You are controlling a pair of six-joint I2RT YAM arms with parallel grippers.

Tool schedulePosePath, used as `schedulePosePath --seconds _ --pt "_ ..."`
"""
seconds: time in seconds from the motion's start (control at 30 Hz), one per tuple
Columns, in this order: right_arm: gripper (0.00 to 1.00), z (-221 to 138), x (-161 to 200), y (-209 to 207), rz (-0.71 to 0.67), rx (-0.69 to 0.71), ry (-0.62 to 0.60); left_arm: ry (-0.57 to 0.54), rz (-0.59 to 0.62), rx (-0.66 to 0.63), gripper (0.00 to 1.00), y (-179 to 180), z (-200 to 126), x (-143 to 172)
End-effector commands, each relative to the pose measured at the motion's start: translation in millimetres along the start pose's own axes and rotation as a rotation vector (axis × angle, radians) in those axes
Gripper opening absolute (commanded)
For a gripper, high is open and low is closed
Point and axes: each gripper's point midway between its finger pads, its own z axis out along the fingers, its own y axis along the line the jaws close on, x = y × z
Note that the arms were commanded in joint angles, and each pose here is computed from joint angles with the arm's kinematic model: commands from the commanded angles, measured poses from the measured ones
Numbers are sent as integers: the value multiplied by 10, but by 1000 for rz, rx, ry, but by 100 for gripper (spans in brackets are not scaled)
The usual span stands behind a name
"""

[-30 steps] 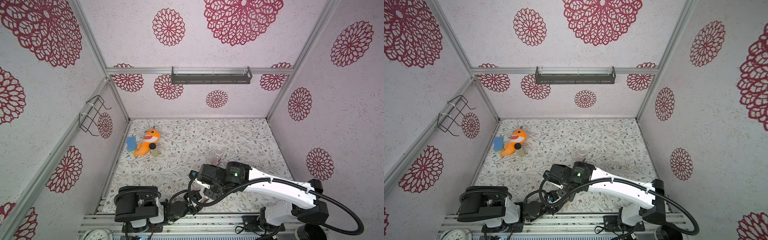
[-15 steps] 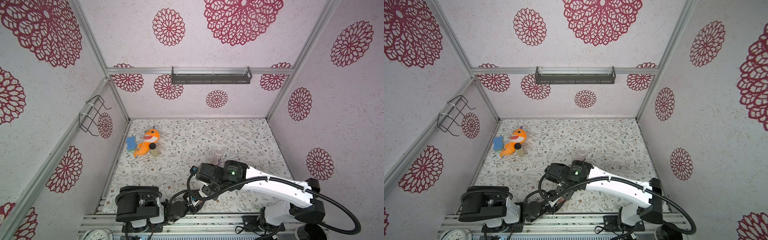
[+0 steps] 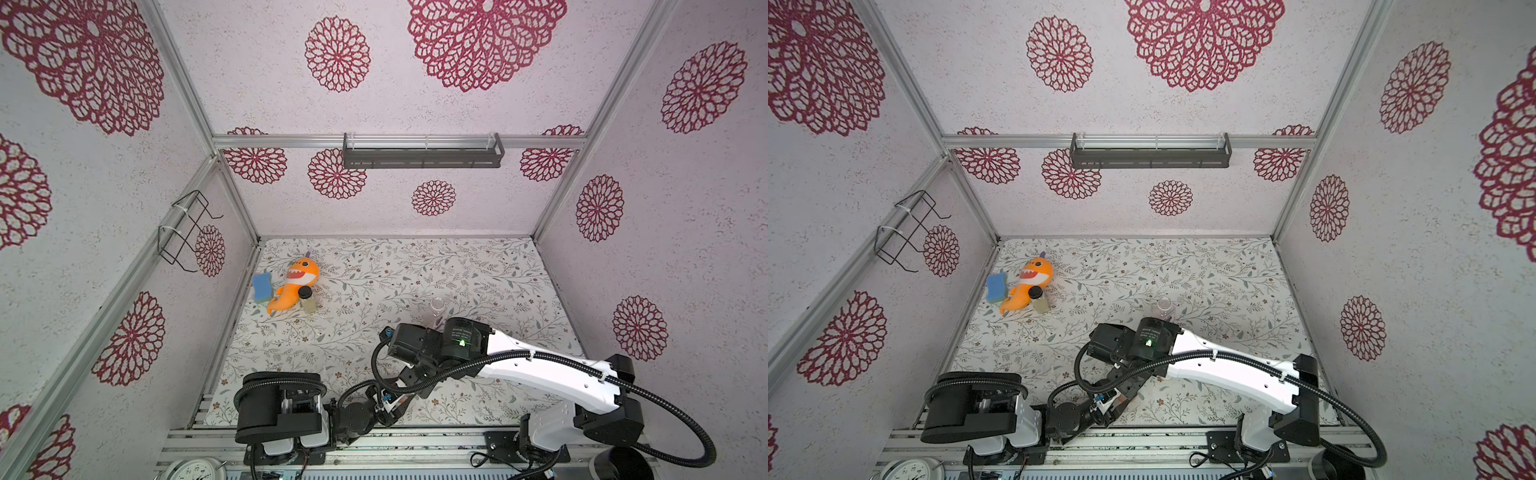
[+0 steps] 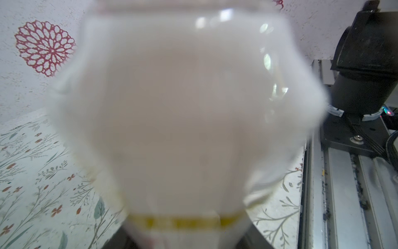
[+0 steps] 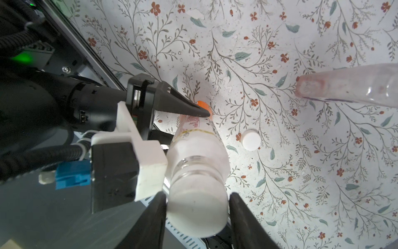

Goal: Screw on the bottle caps
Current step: Screw the bottle cap onto the plastic bottle.

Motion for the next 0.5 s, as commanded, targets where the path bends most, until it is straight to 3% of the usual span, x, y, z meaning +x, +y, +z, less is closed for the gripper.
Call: schedulePosePath --seconds 0.0,0.23,0.47 --pt "55 -218 -29 -17 -5 -4 -45 -50 -7 -2 54 -23 17 -125" --pt "62 -412 58 -89 -99 43 -34 -47 -2 7 54 -50 33 -112" --pt "62 -313 175 -128 -176 72 17 -50 -3 7 54 -49 22 -115"
